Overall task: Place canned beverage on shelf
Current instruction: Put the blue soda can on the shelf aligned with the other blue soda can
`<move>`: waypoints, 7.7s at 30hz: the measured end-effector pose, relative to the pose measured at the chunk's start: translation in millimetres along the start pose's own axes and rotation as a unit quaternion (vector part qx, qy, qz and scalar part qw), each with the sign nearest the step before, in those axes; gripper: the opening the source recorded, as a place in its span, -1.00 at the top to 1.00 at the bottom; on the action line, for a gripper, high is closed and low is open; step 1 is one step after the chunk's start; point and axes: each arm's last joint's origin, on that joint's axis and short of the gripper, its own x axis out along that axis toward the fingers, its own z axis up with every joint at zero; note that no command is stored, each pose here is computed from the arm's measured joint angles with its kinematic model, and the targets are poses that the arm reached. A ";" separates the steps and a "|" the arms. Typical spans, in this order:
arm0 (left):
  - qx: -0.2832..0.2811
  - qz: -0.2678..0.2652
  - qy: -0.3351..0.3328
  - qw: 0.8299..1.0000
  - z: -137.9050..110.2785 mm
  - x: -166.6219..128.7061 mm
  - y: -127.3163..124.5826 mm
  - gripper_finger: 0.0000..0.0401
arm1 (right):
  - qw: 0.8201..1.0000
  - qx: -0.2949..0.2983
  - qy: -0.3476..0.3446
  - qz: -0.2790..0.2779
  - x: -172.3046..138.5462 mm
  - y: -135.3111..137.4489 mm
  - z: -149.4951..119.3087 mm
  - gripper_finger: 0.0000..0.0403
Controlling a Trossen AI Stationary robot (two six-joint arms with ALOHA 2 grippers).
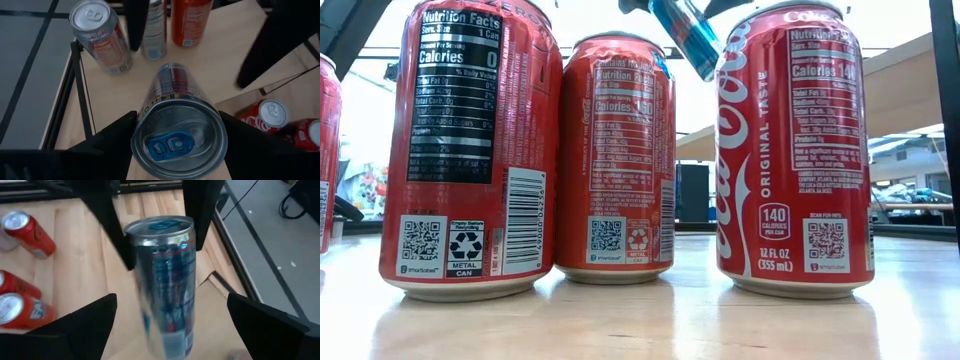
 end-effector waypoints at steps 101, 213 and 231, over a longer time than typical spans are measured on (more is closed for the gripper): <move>-0.082 -0.113 -0.373 0.917 -33.4 -12.5 -13.9 -0.35 | 0.951 0.074 -0.268 0.136 -67.0 -10.9 33.4 -0.24; -0.070 -0.132 -0.177 0.973 -69.3 -3.1 -4.4 -0.58 | 0.960 0.040 -0.149 0.234 4.6 -37.7 32.8 -0.26; -0.080 -0.228 -0.161 0.957 -70.8 -4.2 -8.6 -0.58 | 0.928 -0.053 -0.255 0.267 -16.8 -37.0 44.5 -0.27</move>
